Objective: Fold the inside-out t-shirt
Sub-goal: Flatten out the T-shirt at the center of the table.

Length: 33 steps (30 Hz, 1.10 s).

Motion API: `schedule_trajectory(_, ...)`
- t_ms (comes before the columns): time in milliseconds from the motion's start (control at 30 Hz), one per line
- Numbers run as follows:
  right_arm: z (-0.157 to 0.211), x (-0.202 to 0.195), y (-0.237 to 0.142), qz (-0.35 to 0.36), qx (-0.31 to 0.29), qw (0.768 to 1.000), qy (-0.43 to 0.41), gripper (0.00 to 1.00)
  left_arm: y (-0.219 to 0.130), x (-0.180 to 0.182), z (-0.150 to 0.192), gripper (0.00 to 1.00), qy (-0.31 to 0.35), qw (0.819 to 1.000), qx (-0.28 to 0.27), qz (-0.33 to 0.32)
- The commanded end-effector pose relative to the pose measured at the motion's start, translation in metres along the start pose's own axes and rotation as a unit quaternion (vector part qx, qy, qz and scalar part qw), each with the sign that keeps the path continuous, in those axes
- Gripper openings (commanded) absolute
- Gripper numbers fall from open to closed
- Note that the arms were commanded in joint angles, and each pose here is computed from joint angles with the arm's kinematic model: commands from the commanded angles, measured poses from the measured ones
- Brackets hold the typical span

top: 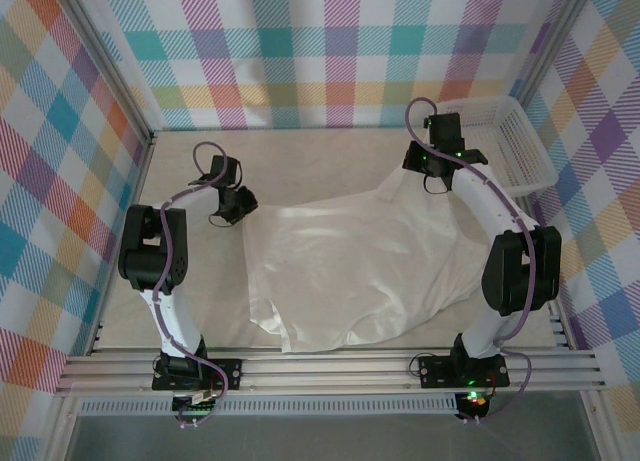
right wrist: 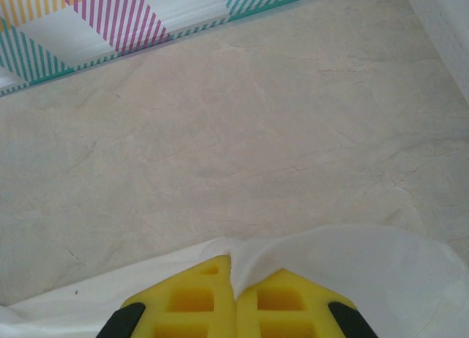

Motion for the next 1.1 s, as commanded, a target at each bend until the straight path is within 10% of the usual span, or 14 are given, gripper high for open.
schedule_trajectory(0, -0.012, 0.010, -0.013, -0.019, -0.019, 1.000, 0.001, 0.00, 0.004, -0.001, -0.007, 0.14, -0.006, 1.000, -0.003, 0.010)
schedule_trajectory(267, -0.049, 0.043, -0.064, -0.069, -0.066, 0.995, 0.017, 0.00, -0.071, -0.019, -0.063, 0.00, -0.049, 0.992, -0.075, 0.091)
schedule_trajectory(500, -0.158, 0.115, -0.290, -0.238, -0.355, 0.904, 0.016, 0.00, -0.375, -0.077, -0.168, 0.00, -0.017, 0.906, -0.348, 0.239)
schedule_trajectory(900, -0.147, 0.107, -0.459, -0.317, -0.497, 0.807, 0.021, 0.00, -0.588, -0.091, -0.073, 0.00, 0.025, 0.805, -0.520, 0.284)
schedule_trajectory(1067, -0.143, 0.101, -0.491, -0.319, -0.524, 0.790, 0.023, 0.00, -0.621, -0.086, -0.049, 0.00, 0.033, 0.800, -0.548, 0.244)
Point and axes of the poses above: each hand's point on the last joint's axis, 136 mm out from that joint toward the fingers, its own y axis out along the fingers, its own x axis along the line the jaws close on, z = x × y, the point moved 2 cm from there along -y, back along the fingers, and after that the axes turned 14 degrees about y, right-handed, at the moved point
